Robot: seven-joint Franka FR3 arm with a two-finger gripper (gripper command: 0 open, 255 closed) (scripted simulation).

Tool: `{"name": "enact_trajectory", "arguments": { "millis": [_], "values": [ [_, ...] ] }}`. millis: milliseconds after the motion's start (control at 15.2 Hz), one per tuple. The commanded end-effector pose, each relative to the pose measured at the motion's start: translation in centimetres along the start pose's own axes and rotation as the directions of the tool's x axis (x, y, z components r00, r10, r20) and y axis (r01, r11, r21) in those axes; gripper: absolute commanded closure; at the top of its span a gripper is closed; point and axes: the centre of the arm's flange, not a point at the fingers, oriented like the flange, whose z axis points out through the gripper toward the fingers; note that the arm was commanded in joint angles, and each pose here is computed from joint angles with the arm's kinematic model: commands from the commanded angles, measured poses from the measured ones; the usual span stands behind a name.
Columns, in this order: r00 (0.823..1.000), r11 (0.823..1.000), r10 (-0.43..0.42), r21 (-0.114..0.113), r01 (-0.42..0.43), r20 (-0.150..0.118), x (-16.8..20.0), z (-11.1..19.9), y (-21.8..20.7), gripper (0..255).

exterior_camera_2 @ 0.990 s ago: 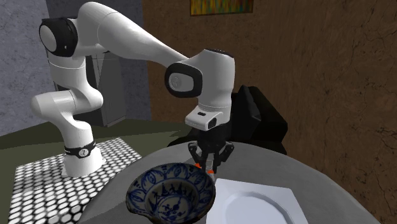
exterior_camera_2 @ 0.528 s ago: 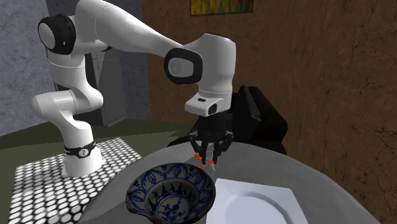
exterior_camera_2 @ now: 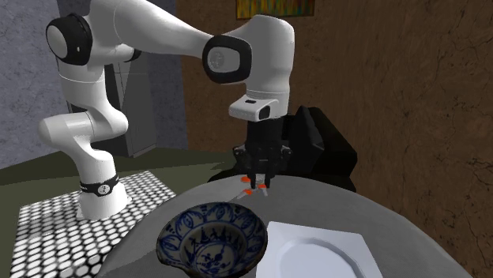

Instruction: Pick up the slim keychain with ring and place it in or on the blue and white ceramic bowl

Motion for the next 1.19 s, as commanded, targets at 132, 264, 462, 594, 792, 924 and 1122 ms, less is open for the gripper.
{"name": "enact_trajectory", "arguments": {
  "millis": [132, 264, 462, 594, 792, 924, 1122],
  "values": [
    [1.000, 1.000, 0.000, 0.000, 0.000, 0.000, -0.2, -2.2, 0.1, 255],
    [1.000, 1.000, 0.000, 0.000, 0.000, 0.000, -0.3, -3.2, 0.2, 255],
    [1.000, 1.000, 0.000, 0.000, 0.000, 0.000, -0.4, -4.8, 0.2, 255],
    [1.000, 1.000, 0.000, 0.000, 0.000, 0.000, -0.5, -5.8, 0.3, 255],
    [1.000, 1.000, 0.000, 0.000, 0.000, 0.000, 0.6, -6.6, 1.0, 255],
    [1.000, 1.000, 0.000, 0.000, 0.000, 0.000, 2.7, -6.8, 2.5, 255],
    [1.000, 1.000, 0.000, 0.000, 0.000, 0.000, 6.0, -7.2, 4.7, 255]
  ]
}}
